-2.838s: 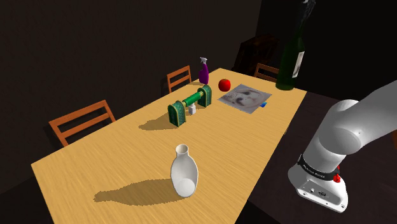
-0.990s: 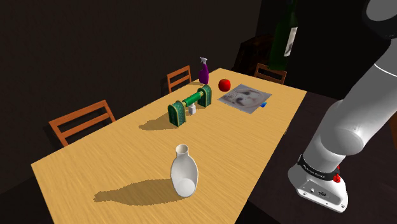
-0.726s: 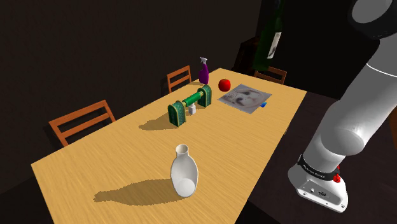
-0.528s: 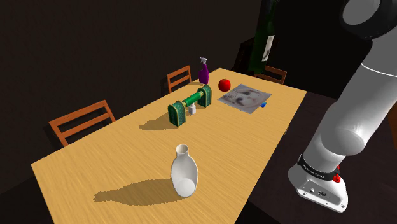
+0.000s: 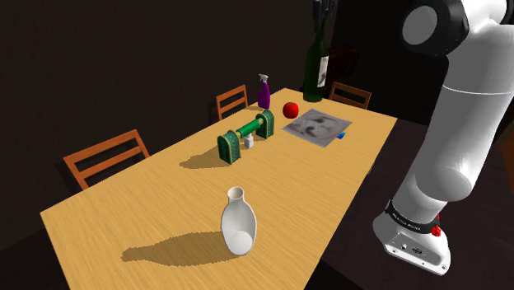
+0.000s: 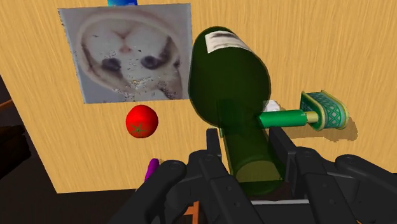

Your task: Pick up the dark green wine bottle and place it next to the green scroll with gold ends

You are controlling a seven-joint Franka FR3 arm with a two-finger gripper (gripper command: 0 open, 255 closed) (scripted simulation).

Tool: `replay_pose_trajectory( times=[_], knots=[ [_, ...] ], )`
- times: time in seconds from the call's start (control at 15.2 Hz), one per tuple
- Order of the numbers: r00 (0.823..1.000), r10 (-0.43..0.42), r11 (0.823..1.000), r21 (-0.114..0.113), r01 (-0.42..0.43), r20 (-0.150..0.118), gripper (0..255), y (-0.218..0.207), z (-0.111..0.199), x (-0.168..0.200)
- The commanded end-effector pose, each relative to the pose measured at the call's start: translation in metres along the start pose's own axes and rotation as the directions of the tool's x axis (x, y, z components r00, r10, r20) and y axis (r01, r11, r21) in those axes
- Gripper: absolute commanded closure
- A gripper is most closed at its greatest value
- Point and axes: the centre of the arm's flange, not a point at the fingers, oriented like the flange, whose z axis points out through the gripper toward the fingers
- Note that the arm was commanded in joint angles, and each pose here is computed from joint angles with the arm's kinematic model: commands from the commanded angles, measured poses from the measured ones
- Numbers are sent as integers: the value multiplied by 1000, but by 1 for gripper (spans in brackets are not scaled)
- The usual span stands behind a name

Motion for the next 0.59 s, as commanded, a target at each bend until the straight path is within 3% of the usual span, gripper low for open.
replay_pose_trajectory(
  times=[0.0,0.53],
  knots=[
    [1000,0,1000,0,0,-1,255,-3,12,23],
    [1000,0,1000,0,0,-1,255,-17,64,103]
  ],
)
